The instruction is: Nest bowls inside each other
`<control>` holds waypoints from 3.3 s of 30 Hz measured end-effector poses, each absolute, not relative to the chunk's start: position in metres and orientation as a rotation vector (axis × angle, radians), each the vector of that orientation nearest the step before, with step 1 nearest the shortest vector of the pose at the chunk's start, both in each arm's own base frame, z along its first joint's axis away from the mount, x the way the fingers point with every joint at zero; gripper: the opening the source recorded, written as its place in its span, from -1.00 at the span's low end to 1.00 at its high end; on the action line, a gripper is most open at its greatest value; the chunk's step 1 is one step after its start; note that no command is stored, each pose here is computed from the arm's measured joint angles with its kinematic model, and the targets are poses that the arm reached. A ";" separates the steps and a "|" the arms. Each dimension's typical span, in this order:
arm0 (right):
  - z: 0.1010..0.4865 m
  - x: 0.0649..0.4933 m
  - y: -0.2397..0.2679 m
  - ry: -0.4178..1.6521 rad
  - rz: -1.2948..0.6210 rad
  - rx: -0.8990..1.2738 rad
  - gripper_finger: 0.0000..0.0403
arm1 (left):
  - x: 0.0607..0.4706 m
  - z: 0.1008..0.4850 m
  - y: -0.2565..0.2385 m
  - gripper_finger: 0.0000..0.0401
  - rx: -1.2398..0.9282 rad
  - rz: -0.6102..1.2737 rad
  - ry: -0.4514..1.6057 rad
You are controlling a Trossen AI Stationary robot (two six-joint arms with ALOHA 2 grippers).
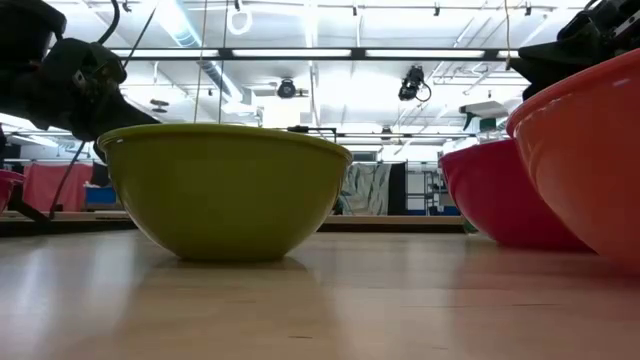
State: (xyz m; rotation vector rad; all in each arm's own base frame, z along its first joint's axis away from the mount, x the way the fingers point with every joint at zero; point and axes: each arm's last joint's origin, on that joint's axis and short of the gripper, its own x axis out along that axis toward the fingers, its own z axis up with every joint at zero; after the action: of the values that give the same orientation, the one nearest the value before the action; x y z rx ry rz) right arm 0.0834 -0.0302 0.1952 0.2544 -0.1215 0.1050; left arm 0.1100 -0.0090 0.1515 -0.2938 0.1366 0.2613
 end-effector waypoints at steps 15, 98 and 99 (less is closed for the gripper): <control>0.195 0.083 -0.030 -0.122 0.105 0.254 -0.60 | 0.111 0.161 -0.009 -0.90 -0.331 0.245 0.036; 0.273 0.271 0.074 1.162 0.545 -0.221 0.24 | 0.204 0.317 -0.011 0.10 -0.561 0.679 0.117; 0.268 0.274 0.077 1.167 0.559 -0.223 0.24 | 0.204 0.317 -0.011 0.10 -0.565 0.683 0.115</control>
State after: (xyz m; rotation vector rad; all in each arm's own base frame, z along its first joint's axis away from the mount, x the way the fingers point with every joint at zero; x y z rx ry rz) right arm 0.2743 0.0773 0.2682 -0.2234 1.1667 0.5589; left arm 0.2037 -0.0108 0.3167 -0.5651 0.1151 0.6827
